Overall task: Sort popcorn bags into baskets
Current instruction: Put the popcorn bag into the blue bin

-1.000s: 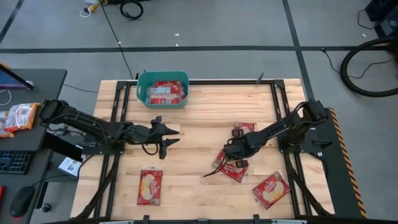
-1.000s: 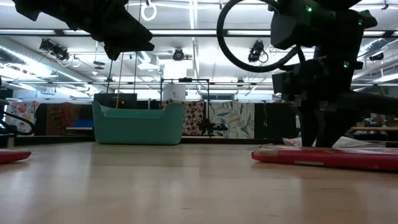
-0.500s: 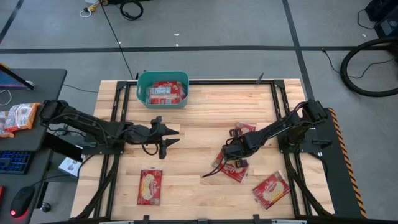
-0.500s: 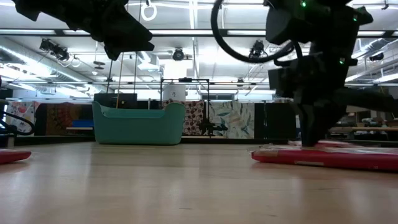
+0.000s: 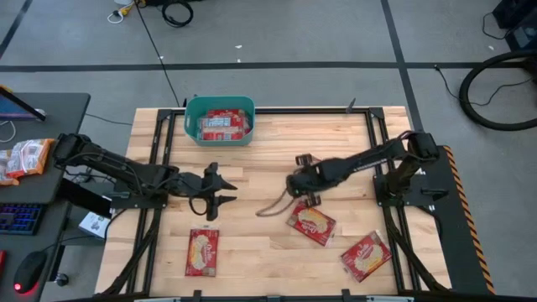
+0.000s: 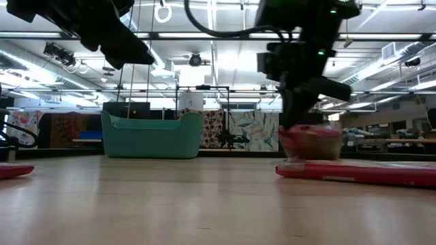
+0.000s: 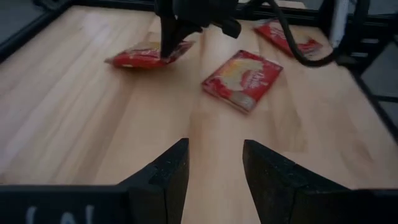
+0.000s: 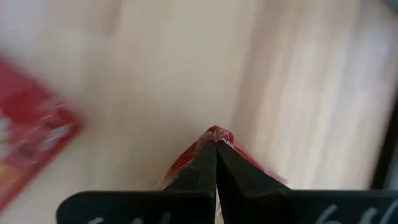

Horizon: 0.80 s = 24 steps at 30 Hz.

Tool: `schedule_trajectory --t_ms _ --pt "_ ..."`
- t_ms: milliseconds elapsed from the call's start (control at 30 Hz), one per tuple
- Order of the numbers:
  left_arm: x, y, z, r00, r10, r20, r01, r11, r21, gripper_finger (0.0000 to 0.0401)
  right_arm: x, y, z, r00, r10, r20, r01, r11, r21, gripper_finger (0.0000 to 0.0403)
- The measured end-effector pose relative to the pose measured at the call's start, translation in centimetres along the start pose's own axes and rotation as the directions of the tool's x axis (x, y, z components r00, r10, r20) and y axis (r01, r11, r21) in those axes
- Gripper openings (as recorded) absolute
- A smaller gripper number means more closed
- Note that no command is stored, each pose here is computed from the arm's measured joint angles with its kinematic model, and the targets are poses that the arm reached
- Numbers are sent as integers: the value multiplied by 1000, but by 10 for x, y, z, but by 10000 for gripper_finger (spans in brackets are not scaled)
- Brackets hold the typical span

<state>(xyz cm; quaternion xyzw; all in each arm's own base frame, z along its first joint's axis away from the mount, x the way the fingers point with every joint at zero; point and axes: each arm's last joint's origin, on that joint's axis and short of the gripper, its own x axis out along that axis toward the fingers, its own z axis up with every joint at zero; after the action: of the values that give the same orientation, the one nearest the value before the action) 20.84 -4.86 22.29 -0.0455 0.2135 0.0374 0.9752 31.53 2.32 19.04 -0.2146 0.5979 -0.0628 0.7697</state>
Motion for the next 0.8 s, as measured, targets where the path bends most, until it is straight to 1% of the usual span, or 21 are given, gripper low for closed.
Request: schedule_trajectory --t_ms 67,167,333,433,533,600,667,733,800 --pt "0 1 0 1000 25 3 -25 999 29 155 -2 -16 4 1000 -14 8 14 1000 12 3" --pt "0 1 0 999 33 2 -33 995 92 155 -7 -41 11 999 -45 28 44 999 20 3" --pt "0 3 0 997 78 11 -78 976 205 155 -23 -85 22 990 -111 87 110 994 17 2" --pt "0 4 2 993 117 32 -122 966 228 155 -35 -110 27 981 -150 125 146 988 39 2" --pt "0 4 4 989 131 62 -141 968 207 155 -47 -132 33 961 -205 186 196 978 70 2" --pt "0 3 6 989 121 81 -134 975 175 155 -55 -144 39 936 -249 250 231 968 96 2" --pt "0 2 8 989 111 99 -124 982 141 155 -62 -154 47 897 -293 330 268 956 120 2" --pt "0 2 8 989 107 100 -118 987 106 155 -70 -164 54 845 -330 422 291 944 154 2" --pt "0 2 9 989 108 101 -116 991 73 155 -78 -171 61 777 -346 526 293 938 184 2"
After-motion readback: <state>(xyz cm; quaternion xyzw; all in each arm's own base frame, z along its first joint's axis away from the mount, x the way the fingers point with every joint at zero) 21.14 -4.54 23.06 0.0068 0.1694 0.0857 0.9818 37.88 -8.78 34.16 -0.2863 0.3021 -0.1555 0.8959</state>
